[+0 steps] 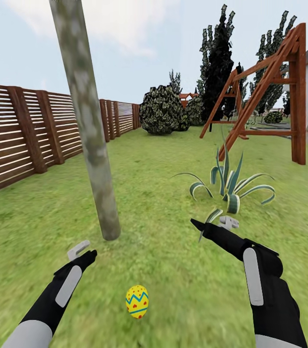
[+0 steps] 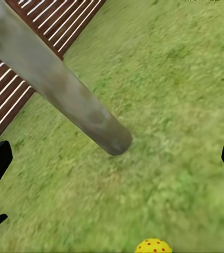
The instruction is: Take the three Easter eggs out of the wicker basket on the lawn in the garden, then place them on the lawn next to a single tree (choose any tree) so that all three eggs are next to the same tree and none are left in the basket.
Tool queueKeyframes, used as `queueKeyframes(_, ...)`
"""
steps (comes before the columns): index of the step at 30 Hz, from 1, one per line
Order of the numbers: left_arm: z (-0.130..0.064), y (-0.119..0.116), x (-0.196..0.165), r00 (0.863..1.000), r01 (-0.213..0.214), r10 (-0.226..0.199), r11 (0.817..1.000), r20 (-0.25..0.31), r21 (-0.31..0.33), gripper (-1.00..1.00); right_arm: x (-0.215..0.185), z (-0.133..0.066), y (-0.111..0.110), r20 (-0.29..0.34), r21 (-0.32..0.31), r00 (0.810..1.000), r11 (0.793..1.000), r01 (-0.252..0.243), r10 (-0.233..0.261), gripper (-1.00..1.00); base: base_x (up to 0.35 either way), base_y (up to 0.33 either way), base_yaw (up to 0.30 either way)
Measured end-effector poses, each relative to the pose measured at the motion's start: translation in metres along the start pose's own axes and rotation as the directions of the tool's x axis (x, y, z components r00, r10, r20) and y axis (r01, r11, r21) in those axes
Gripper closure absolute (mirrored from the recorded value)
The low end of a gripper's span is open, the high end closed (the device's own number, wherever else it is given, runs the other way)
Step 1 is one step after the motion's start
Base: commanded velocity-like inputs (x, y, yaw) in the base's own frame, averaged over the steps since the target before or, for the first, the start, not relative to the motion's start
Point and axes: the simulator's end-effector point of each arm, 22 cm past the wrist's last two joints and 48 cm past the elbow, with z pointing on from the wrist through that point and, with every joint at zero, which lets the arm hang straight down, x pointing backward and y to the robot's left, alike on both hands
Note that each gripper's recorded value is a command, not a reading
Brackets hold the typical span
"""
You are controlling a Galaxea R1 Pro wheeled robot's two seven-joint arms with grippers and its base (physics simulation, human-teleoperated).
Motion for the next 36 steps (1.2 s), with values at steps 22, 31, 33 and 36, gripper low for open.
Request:
queueKeyframes(22,-0.021,-0.022,-0.038,1.000,-0.002,0.002,1.000,-0.001,-0.003,-1.00,-0.043,-0.001,0.024,-0.002,0.000,1.000,1.000,-0.001,0.001,-1.00,0.000,0.000,0.000)
queueKeyframes(31,-0.024,-0.018,-0.033,0.999,-0.011,0.009,0.999,-0.045,-0.033,-1.00,-0.060,-0.002,0.034,-0.002,0.000,1.000,1.000,0.000,0.000,-1.00,0.000,0.000,0.000)
queueKeyframes(33,-0.025,-0.017,-0.032,0.999,-0.012,0.010,0.999,-0.053,-0.039,-1.00,-0.064,-0.002,0.036,-0.003,0.000,1.000,1.000,0.000,0.000,-1.00,0.000,0.000,0.000)
queueKeyframes(36,-0.028,-0.018,-0.034,0.998,-0.012,0.010,0.999,-0.059,-0.043,-1.00,-0.069,-0.003,0.039,-0.003,0.000,1.000,1.000,0.000,0.000,-1.00,0.000,0.000,0.000)
